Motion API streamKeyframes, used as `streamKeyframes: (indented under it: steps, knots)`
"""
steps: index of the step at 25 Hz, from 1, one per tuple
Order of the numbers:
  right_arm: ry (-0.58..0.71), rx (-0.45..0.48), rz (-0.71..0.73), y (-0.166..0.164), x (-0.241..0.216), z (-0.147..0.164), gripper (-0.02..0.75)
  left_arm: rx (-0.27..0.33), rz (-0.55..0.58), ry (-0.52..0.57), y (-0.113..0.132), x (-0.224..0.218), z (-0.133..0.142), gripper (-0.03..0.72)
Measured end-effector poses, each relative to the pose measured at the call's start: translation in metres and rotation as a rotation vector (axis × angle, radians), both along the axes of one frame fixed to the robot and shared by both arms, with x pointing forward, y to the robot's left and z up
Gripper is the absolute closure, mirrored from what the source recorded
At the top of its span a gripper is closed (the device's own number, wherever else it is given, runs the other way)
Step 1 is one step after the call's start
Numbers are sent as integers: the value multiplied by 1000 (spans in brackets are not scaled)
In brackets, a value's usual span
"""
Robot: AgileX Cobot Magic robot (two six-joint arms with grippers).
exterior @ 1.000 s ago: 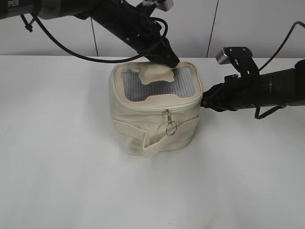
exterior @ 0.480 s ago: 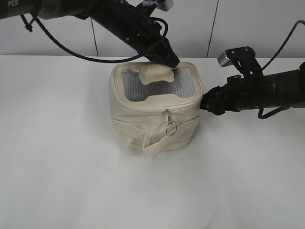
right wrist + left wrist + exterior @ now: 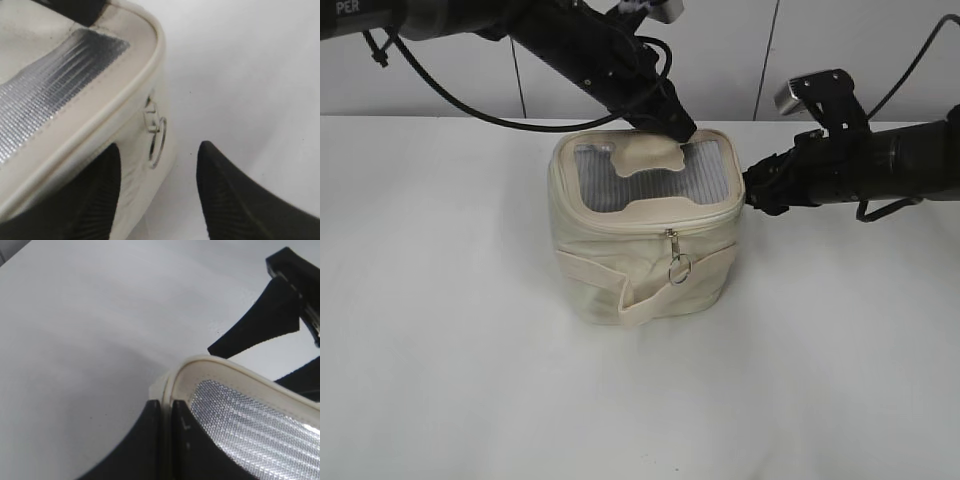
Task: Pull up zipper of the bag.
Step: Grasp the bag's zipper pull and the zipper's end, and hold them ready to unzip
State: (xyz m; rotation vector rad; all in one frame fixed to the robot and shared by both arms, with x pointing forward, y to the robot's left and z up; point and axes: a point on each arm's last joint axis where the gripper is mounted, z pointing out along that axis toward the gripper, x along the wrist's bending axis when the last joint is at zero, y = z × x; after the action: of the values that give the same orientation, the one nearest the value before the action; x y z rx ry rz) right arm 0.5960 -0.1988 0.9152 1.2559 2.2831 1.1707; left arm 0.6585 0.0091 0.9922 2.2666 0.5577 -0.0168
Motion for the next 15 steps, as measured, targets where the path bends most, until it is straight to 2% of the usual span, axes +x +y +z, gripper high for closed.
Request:
streamKeyframes:
  steps: [8, 9, 13, 15]
  knots:
    - [-6, 26, 29, 6, 21, -13, 369, 5, -1, -4, 0, 0, 0, 662]
    - [-17, 30, 35, 7, 25, -11, 400, 6, 0, -5, 0, 0, 0, 662]
    - [-28, 34, 34, 8, 32, -9, 659, 7, 6, -13, 1, 1, 0, 663]
    - [-7, 42, 14, 8, 32, -9, 702, 7, 9, -18, 1, 2, 0, 663]
